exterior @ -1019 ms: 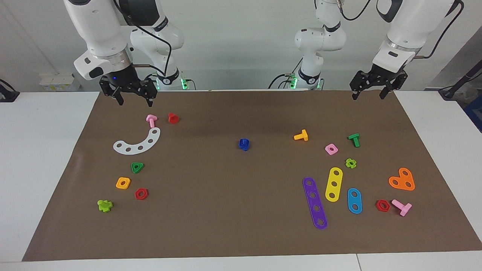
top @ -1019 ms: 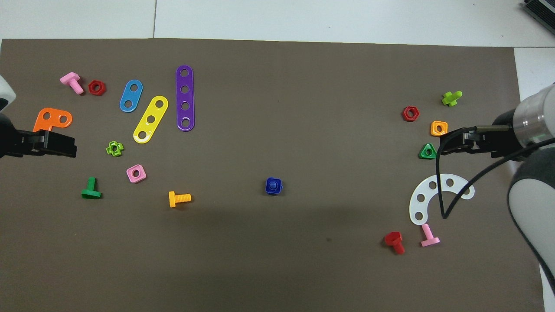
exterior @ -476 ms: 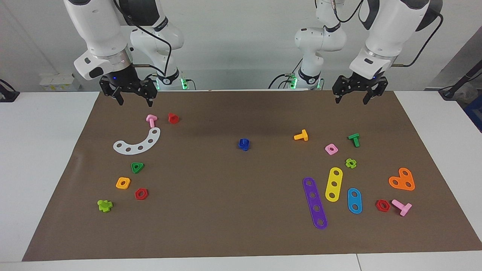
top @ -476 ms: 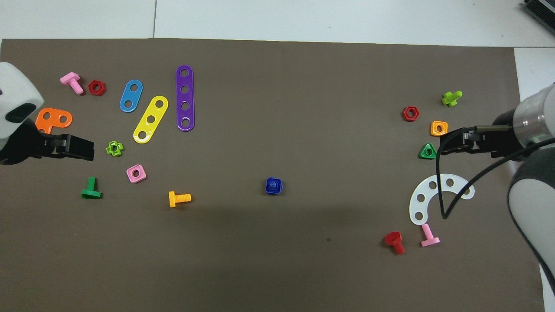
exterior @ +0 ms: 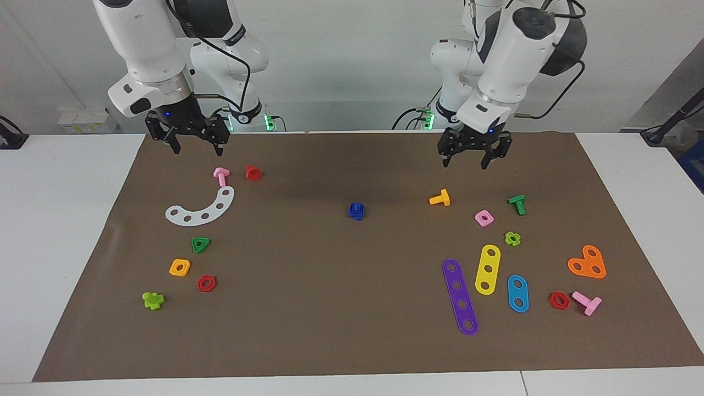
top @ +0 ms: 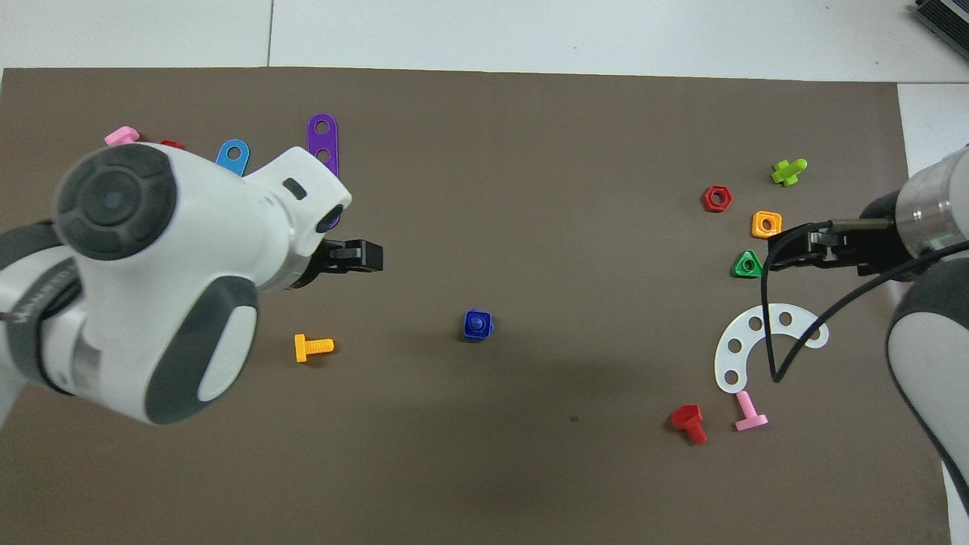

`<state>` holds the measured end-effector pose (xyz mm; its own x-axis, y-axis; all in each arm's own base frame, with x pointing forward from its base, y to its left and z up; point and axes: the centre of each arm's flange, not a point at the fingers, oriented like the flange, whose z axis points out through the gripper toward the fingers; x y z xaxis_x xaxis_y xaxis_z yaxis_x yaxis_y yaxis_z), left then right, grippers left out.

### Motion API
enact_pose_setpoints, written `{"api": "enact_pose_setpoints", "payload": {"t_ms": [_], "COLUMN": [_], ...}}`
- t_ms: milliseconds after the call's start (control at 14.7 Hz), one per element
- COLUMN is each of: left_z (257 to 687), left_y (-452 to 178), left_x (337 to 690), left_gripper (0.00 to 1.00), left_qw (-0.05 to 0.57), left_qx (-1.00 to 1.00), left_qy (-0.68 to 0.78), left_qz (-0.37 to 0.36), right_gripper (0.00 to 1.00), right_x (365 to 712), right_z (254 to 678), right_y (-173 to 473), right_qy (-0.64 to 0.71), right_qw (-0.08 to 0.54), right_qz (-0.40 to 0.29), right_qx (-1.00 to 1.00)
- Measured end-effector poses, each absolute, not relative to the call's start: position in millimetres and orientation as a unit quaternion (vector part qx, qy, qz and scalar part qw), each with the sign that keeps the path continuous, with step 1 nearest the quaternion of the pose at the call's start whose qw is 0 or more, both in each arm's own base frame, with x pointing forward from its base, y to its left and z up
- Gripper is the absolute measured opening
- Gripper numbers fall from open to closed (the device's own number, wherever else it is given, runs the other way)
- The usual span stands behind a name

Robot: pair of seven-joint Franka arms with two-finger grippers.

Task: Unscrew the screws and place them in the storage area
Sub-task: 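Move the left gripper over the blue nut in the middle, then grasp and twist the blue nut off the bolt with the left gripper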

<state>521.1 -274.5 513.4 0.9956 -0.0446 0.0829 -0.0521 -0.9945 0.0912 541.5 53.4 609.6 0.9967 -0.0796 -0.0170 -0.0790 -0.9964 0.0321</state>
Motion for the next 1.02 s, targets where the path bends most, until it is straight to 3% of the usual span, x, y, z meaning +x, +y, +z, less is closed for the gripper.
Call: {"api": "enact_pose_setpoints", "payload": {"t_ms": [204, 544, 1019], "left_z": [473.5, 432.6, 333.4], "left_y": [-331.6, -379.4, -431.0], "left_x": [519.1, 511.0, 490.4], "left_gripper": [1.00, 1.00, 1.00], "left_qw": [0.063, 0.072, 0.047], "left_qx": [0.996, 0.995, 0.997], "left_qy": [-0.006, -0.026, -0.060], "left_qz": [0.055, 0.062, 0.029], "right_gripper": [1.00, 1.00, 1.00], "right_x": [541.5, 541.5, 541.5], "right_z": [609.6, 609.6, 609.6], "right_y": [53.4, 53.4, 53.4], "right_qy": [-0.040, -0.040, -0.040], "right_qw": [0.016, 0.016, 0.016], "right_qz": [-0.009, -0.009, -0.009], "right_qx": [0.999, 0.999, 0.999]}}
